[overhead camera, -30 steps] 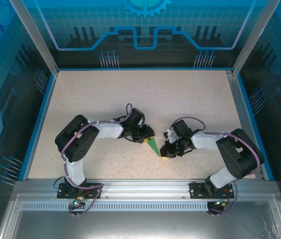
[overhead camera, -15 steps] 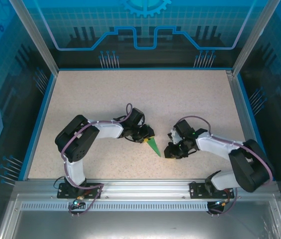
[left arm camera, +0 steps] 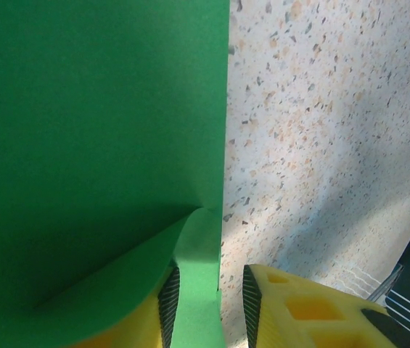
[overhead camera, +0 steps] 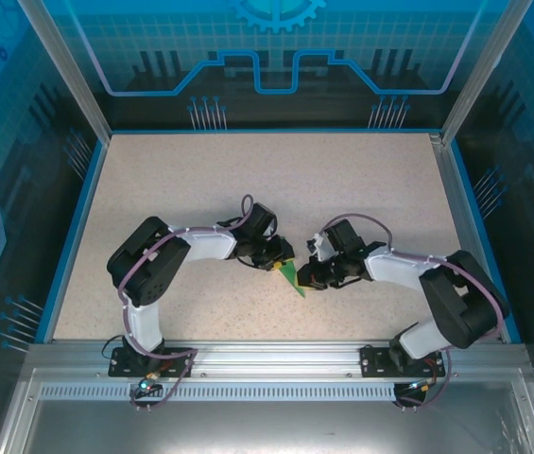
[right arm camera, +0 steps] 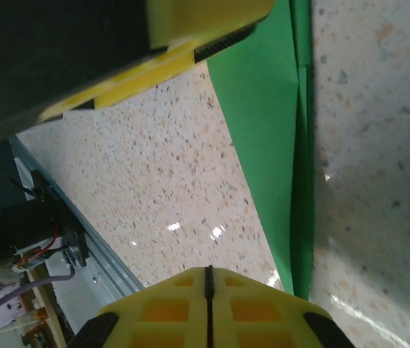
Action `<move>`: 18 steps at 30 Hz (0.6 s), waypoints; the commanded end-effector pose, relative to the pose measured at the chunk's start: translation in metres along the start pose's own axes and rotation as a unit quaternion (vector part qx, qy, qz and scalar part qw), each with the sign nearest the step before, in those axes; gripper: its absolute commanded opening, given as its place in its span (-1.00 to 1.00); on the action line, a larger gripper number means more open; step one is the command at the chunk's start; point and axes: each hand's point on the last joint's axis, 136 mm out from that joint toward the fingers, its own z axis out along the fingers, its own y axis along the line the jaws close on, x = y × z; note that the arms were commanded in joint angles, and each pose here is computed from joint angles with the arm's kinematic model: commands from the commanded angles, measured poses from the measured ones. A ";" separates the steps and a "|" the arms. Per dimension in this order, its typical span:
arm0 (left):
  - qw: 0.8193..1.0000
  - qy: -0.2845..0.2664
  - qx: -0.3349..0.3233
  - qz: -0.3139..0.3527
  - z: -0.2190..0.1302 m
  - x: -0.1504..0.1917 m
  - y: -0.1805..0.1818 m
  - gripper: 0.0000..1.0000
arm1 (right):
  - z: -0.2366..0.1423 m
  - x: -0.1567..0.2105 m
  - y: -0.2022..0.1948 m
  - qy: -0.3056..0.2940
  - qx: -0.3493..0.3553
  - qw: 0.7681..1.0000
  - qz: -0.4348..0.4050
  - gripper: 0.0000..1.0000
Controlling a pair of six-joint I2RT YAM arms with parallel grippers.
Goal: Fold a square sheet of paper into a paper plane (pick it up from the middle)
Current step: Fold the wing for the fifth time at the center of the table.
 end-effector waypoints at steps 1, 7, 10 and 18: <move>0.997 0.004 -0.074 -0.026 0.012 0.002 0.045 -0.32 | 0.007 -0.009 0.023 0.001 -0.045 0.999 -0.008 -0.86; 0.997 0.005 -0.076 -0.024 0.011 0.003 0.047 -0.32 | 0.016 -0.016 0.011 0.000 -0.029 1.000 0.007 -0.89; 0.997 0.004 -0.075 -0.025 0.011 0.003 0.048 -0.32 | 0.019 -0.017 0.002 0.004 -0.022 1.000 0.016 -0.89; 0.997 0.001 -0.078 -0.028 0.010 0.003 0.051 -0.33 | 0.030 0.006 -0.031 0.040 -0.010 0.998 0.048 -0.89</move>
